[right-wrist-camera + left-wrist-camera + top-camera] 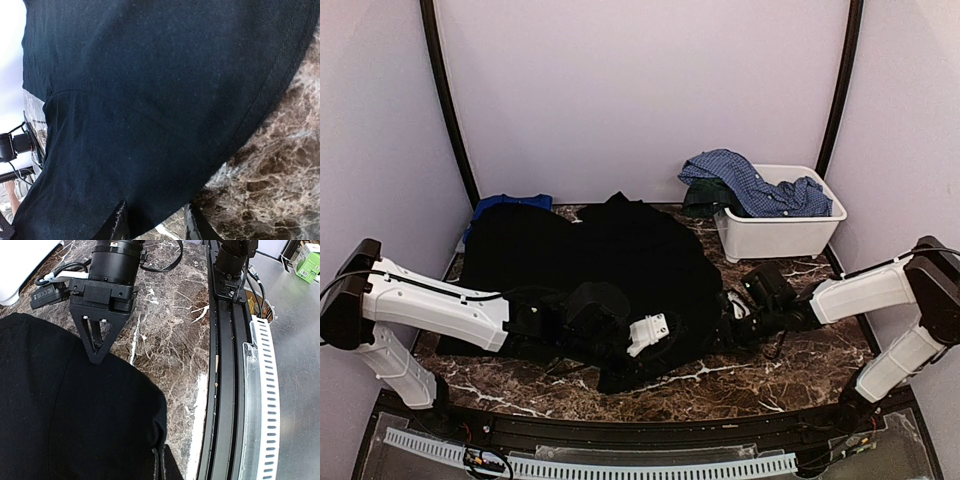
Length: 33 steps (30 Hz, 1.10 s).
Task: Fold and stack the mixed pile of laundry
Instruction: Pass from the left arm to the right
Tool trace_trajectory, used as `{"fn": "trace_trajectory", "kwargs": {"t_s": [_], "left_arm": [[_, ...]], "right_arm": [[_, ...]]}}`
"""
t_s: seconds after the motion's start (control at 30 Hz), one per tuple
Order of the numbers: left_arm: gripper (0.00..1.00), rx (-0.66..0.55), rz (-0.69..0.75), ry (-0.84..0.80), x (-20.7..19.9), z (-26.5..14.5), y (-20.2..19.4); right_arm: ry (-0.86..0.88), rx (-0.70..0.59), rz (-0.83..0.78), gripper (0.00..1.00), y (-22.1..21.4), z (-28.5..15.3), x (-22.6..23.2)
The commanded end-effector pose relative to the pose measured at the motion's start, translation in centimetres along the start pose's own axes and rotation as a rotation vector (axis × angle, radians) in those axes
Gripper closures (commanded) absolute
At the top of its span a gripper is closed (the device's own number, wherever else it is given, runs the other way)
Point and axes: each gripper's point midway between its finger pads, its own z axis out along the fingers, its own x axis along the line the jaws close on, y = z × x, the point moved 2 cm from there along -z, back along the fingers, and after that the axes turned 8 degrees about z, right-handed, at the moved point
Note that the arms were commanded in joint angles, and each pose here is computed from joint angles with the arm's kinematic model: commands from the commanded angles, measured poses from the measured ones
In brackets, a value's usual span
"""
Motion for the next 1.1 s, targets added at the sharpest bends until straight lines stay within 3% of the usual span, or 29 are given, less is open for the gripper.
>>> {"fn": "trace_trajectory", "kwargs": {"t_s": [0.0, 0.17, 0.23, 0.27, 0.33, 0.43, 0.53, 0.57, 0.6, 0.7, 0.87, 1.07], "left_arm": [[1.0, -0.021, 0.03, -0.028, -0.7, -0.4, 0.2], [0.96, 0.006, -0.03, 0.015, -0.3, -0.2, -0.3], [0.8, 0.008, -0.145, 0.039, 0.5, -1.2, -0.6], [0.62, 0.003, -0.205, 0.063, 1.6, -1.8, -1.0], [0.48, -0.02, -0.379, 0.133, 3.9, -3.7, -2.0], [0.44, -0.055, -0.729, 0.275, 8.1, -7.7, -5.0], [0.42, -0.051, -1.057, 0.454, 10.1, -12.6, -9.7], [0.38, 0.012, -1.143, 0.524, 10.3, -13.9, -12.3], [0.37, -0.024, -1.239, 0.591, 10.5, -15.6, -13.3], [0.34, 0.1, -1.447, 0.798, 9.3, -20.1, -19.3], [0.36, 0.146, -1.824, 0.936, 6.1, -23.6, -26.4], [0.27, 0.205, -2.057, 1.068, 4.5, -24.2, -29.7]], "right_arm": [[0.041, -0.014, -0.009, 0.67, 0.5, 0.5, 0.9], [0.051, -0.032, -0.017, 1.0, 0.7, 0.0, 1.3], [0.036, -0.065, -0.026, 1.0, 0.9, -0.8, 1.4], [0.018, -0.074, -0.021, 1.0, 0.8, -1.3, 1.0], [-0.003, -0.105, -0.014, 1.0, 0.8, -2.2, 0.6], [-0.02, -0.133, -0.005, 1.0, 0.9, -3.0, 0.0], [-0.022, -0.151, 0.002, 1.0, 1.1, -3.3, -0.4], [-0.023, -0.153, 0.004, 1.0, 1.1, -3.4, -0.5], [-0.024, -0.156, 0.006, 1.0, 1.2, -3.4, -0.6], [-0.029, -0.167, 0.008, 1.0, 1.5, -3.6, -0.9], [-0.028, -0.199, 0.016, 1.0, 2.2, -4.2, -1.1], [-0.027, -0.219, 0.016, 1.0, 2.9, -4.9, -1.2]]}}
